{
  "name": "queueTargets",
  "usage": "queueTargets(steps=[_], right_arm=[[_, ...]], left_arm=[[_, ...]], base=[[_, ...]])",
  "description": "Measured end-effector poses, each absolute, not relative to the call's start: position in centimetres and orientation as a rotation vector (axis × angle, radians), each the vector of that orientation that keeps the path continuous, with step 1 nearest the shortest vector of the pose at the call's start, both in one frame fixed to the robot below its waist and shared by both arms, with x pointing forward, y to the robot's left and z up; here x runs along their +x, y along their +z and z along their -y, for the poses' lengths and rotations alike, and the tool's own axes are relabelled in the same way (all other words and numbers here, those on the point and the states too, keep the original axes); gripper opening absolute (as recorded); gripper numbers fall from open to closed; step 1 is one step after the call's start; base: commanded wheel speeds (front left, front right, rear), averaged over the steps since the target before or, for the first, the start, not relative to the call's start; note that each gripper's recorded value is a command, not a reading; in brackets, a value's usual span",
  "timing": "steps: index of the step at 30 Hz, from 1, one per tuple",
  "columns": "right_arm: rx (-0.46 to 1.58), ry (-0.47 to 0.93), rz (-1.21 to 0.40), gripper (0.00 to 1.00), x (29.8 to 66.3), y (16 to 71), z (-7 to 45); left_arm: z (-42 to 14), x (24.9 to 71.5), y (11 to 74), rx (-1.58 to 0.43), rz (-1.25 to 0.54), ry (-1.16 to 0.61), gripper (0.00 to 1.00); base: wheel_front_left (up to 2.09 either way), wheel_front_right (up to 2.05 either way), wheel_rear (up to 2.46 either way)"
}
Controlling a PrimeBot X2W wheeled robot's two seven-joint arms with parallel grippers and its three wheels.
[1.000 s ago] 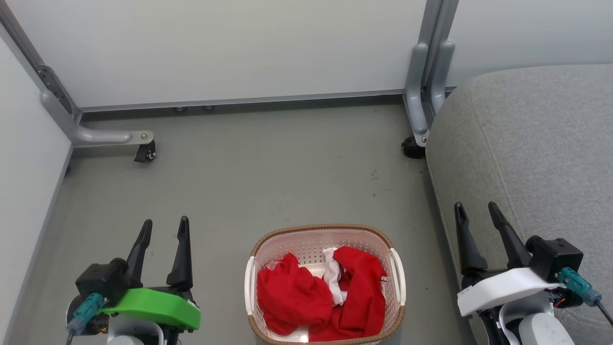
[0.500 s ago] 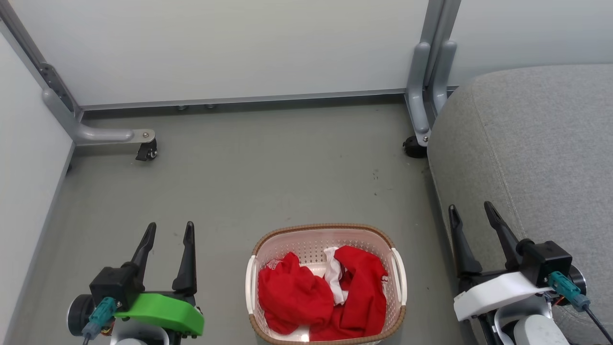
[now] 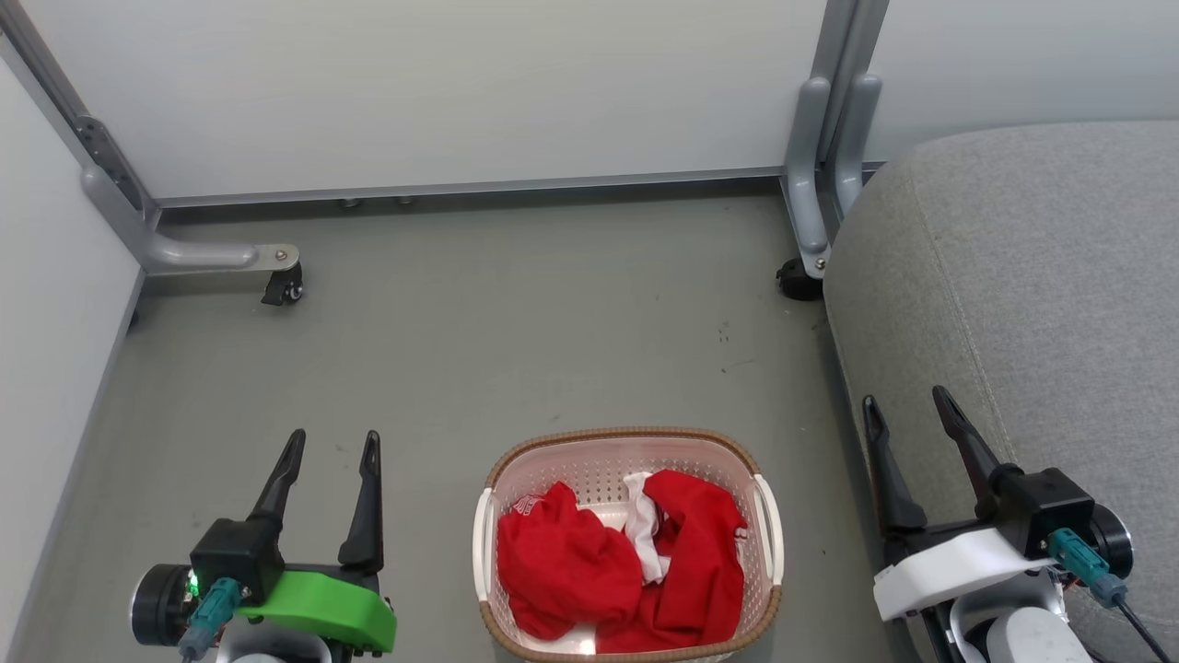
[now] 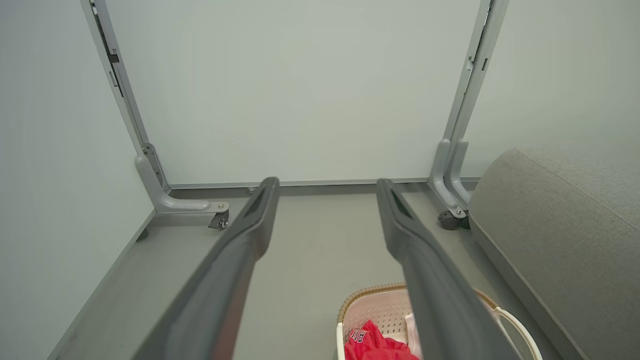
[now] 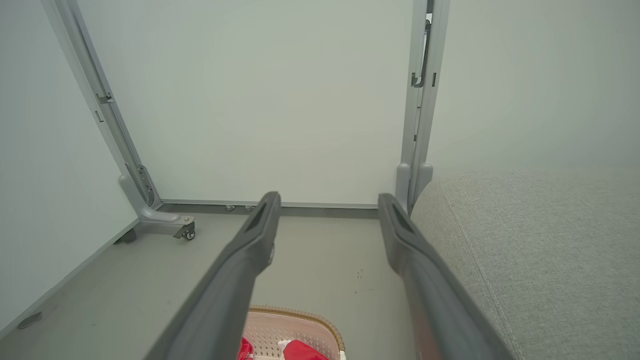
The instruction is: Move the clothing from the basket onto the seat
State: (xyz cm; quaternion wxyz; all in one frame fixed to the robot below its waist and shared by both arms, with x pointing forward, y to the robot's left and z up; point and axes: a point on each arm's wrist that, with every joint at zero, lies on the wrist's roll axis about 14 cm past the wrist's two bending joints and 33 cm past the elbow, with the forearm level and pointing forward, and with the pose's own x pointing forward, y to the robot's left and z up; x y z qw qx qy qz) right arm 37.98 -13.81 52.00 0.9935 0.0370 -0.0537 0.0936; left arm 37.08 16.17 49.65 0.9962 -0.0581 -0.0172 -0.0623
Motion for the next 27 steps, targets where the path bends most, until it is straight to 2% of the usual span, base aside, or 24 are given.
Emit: queueTargets(steps=[11, 27], right_arm=[[0.028, 0.196, 0.108, 1.00, 37.78, 51.80, 13.69], [0.050, 0.184, 0.085, 1.00, 37.80, 51.14, 14.00]], left_arm=[[-15.95, 36.94, 49.31, -0.057, 0.034, -0.136, 1.00], [-15.74, 37.11, 48.73, -0.072, 0.017, -0.134, 1.00]], base=[[0.00, 0.00, 0.00], [0.00, 0.00, 0.00]])
